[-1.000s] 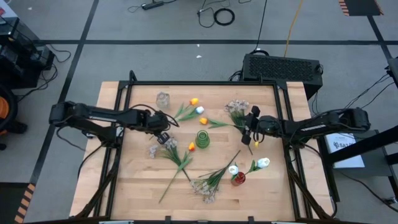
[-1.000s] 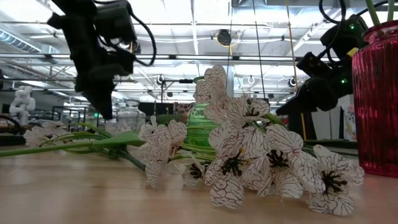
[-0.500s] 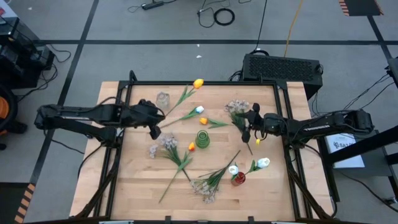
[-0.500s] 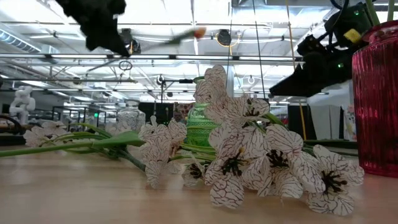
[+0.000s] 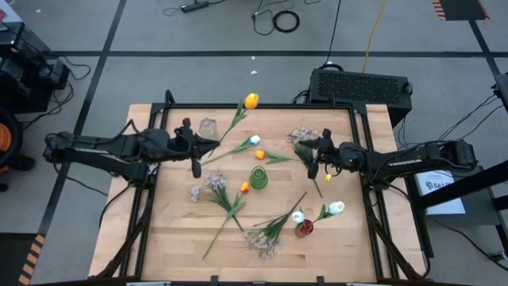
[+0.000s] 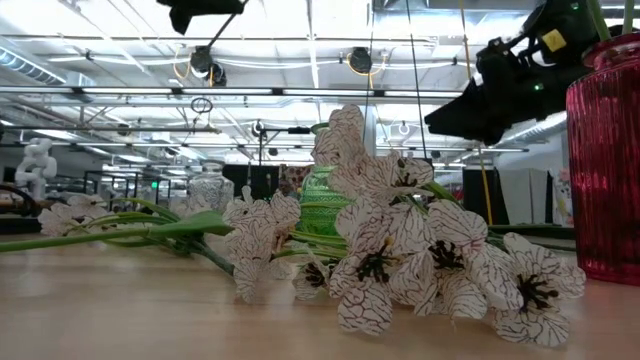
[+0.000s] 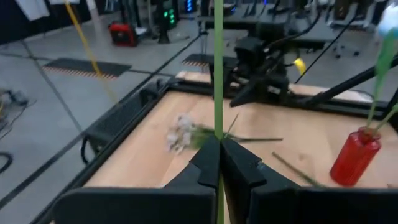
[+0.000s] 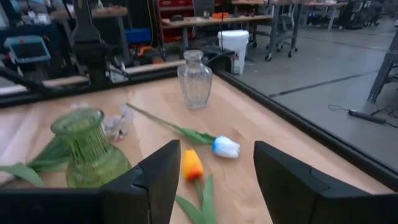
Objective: Sort flowers into vase by color
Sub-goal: Put the top left yellow tulip into the green vase
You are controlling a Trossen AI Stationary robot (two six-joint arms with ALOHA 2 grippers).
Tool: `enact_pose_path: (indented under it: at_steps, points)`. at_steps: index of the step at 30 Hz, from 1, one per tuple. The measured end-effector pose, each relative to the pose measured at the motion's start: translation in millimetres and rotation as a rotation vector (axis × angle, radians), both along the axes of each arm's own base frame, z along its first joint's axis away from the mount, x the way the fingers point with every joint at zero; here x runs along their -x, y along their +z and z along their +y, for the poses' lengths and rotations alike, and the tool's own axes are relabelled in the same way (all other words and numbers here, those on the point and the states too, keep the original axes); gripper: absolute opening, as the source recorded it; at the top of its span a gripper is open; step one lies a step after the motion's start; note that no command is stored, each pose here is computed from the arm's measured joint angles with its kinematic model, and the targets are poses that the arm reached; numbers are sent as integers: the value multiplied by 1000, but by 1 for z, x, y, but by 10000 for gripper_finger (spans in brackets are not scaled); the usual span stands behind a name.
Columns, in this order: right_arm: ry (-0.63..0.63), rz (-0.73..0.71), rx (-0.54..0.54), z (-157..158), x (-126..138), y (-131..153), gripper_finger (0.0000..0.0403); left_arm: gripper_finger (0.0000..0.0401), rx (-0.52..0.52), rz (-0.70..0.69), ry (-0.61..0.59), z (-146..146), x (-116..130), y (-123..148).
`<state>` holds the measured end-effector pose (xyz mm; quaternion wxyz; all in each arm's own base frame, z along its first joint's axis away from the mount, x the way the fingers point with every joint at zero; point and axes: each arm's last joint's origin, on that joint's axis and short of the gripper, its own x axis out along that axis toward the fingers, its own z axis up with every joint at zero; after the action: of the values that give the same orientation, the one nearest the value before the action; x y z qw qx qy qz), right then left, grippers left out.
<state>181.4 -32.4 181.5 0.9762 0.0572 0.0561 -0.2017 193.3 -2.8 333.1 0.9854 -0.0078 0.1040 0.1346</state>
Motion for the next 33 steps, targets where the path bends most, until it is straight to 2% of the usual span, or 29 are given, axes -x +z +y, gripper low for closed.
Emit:
enact_pose_path:
  at_steps: [7,12,15,18,21,27,30,33]
  points:
    - [-5,-26,-45,0,0,1,196,11,-55,-81,-68,-12,-8,6]
    - [-4,-23,-38,0,0,1,196,11,-85,-195,-99,-18,-11,7]
    - [-19,-22,7,-1,0,2,196,11,-88,-217,-107,-20,-12,1]
    - [-99,-49,65,-3,1,7,196,11,-87,-223,-114,-21,-12,-10]
    - [-111,-66,142,-6,1,12,196,11,-89,-263,-111,-21,-12,-9]
    - [-181,-232,229,-17,3,35,196,11,-129,-317,-102,-19,-12,-3]
    - [-141,-249,240,-21,-1,46,196,11,-137,-319,-101,-19,-11,-2]
    - [-89,-168,223,-22,-10,51,196,11,-153,-315,-94,-18,-12,-2]
